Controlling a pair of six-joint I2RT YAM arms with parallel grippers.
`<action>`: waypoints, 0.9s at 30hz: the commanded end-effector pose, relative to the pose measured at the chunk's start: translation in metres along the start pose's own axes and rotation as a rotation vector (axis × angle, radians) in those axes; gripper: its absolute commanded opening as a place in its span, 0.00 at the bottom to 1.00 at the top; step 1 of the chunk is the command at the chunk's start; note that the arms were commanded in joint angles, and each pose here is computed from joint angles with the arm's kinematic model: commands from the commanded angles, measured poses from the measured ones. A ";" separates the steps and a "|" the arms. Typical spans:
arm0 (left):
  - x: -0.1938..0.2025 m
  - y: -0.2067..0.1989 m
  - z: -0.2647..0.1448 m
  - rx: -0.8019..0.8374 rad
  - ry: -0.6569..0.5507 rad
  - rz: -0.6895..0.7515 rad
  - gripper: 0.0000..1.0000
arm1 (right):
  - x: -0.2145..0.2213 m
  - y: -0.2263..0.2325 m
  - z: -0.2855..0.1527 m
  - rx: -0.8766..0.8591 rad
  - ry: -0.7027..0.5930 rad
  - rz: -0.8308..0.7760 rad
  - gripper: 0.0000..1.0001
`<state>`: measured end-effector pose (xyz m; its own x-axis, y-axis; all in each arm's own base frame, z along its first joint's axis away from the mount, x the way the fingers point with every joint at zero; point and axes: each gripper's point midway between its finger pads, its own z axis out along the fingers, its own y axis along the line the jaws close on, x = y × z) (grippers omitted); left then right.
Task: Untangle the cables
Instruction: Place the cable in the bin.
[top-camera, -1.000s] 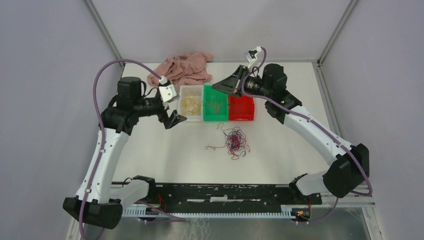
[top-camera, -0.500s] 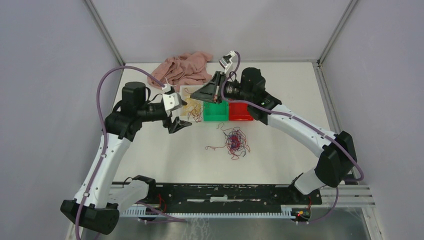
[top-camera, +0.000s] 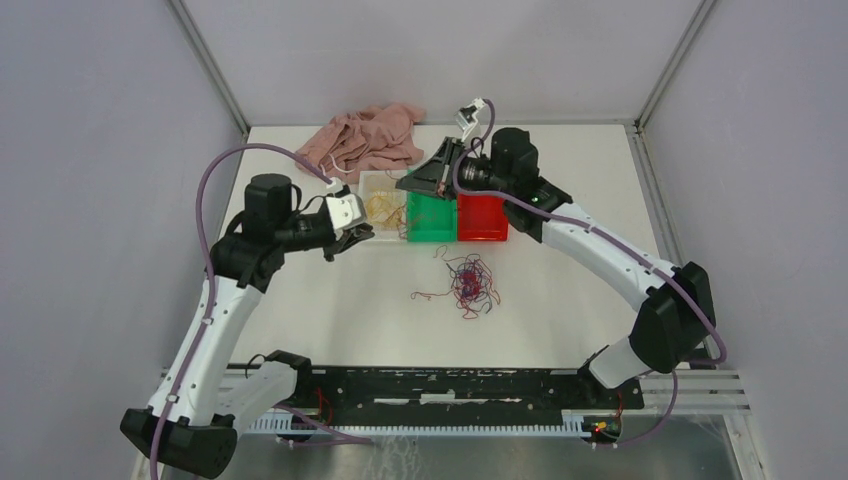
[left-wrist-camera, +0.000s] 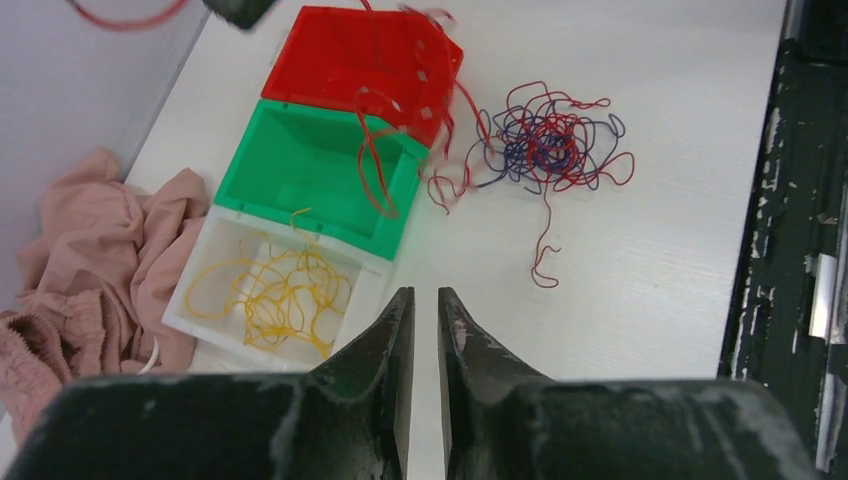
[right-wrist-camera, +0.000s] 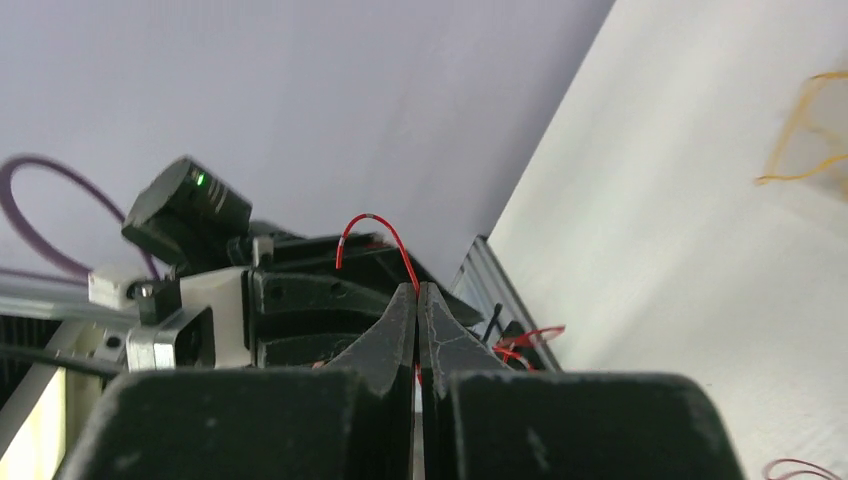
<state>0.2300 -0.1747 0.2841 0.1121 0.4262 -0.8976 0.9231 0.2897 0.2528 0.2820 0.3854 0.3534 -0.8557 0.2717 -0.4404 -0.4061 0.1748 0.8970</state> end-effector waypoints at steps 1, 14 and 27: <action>0.013 0.012 -0.008 -0.100 0.069 0.061 0.24 | -0.053 -0.033 -0.017 0.097 -0.120 -0.025 0.00; 0.034 0.006 -0.020 -0.139 0.185 -0.050 1.00 | -0.109 -0.180 0.001 0.567 -0.126 -0.172 0.00; 0.033 0.011 -0.028 -0.162 0.212 0.011 0.99 | -0.116 -0.229 -0.006 0.818 -0.063 -0.233 0.43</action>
<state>0.2317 -0.1354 0.2510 -0.0320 0.5858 -0.8098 0.8668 0.4197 0.2693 0.4720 0.3205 0.1586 -0.8120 0.2305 -0.5363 -0.1416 0.8136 0.5640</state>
